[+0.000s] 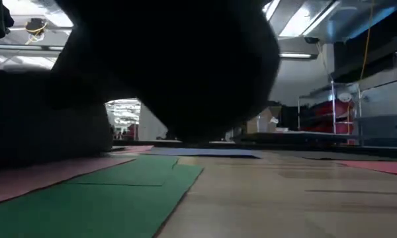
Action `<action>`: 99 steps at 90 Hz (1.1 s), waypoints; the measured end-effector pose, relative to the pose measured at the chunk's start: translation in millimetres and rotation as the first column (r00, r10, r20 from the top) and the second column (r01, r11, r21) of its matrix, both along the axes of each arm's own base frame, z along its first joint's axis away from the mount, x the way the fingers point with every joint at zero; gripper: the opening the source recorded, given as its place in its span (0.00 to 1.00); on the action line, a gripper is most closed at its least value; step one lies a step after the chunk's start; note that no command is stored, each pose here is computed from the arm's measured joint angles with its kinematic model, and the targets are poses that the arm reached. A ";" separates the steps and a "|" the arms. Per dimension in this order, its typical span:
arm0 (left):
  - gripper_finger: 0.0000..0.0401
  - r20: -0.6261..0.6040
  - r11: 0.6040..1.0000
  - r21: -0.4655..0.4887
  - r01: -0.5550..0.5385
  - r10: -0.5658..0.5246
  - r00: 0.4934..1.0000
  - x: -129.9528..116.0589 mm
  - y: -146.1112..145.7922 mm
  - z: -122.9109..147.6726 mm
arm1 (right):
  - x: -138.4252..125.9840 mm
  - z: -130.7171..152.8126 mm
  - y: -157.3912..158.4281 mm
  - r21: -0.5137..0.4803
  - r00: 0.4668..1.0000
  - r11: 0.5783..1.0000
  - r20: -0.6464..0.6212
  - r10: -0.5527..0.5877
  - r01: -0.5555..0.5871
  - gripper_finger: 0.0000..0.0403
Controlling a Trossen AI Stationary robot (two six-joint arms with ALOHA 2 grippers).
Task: Organize paper
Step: Stack the black paper on top of the other black papers on the table
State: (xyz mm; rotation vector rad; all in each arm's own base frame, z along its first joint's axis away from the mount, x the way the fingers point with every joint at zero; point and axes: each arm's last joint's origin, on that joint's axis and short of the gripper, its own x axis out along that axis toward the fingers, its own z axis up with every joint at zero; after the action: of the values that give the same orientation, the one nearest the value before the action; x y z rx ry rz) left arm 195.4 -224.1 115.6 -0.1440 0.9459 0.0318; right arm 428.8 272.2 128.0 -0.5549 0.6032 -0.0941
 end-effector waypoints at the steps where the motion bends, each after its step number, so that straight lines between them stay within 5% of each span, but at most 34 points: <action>1: 0.00 0.000 1.000 0.000 0.000 0.000 1.000 0.0 0.0 0.0 | 0.1 0.0 -0.1 -0.001 1.000 1.000 0.000 0.000 0.000 0.40; 29: 0.00 0.000 1.000 0.000 0.000 0.000 1.000 0.0 0.0 0.0 | 5.2 2.1 -6.2 -0.059 1.000 0.998 0.009 0.005 -0.004 0.40; 59: 0.00 0.001 1.000 0.001 0.008 -0.008 1.000 -1.9 -1.7 0.0 | 15.3 -3.2 -21.5 0.098 0.978 0.982 -0.113 0.174 -0.163 0.40; 81: 0.00 0.003 1.000 -0.004 0.016 -0.016 1.000 -4.3 -4.0 0.2 | 14.5 -10.6 -36.8 0.056 0.965 0.990 -0.221 0.141 -0.132 0.40; 99: 0.00 0.001 1.000 -0.007 0.018 -0.018 1.000 -4.4 -4.4 0.2 | 17.9 -8.6 -39.6 0.044 0.976 0.993 -0.188 0.113 -0.107 0.40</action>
State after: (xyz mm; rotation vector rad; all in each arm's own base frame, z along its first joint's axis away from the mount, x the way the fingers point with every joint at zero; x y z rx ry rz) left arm 191.0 -228.4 115.8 -0.1421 0.9466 0.0112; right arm 446.7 232.5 119.3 -0.5677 0.7569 0.0747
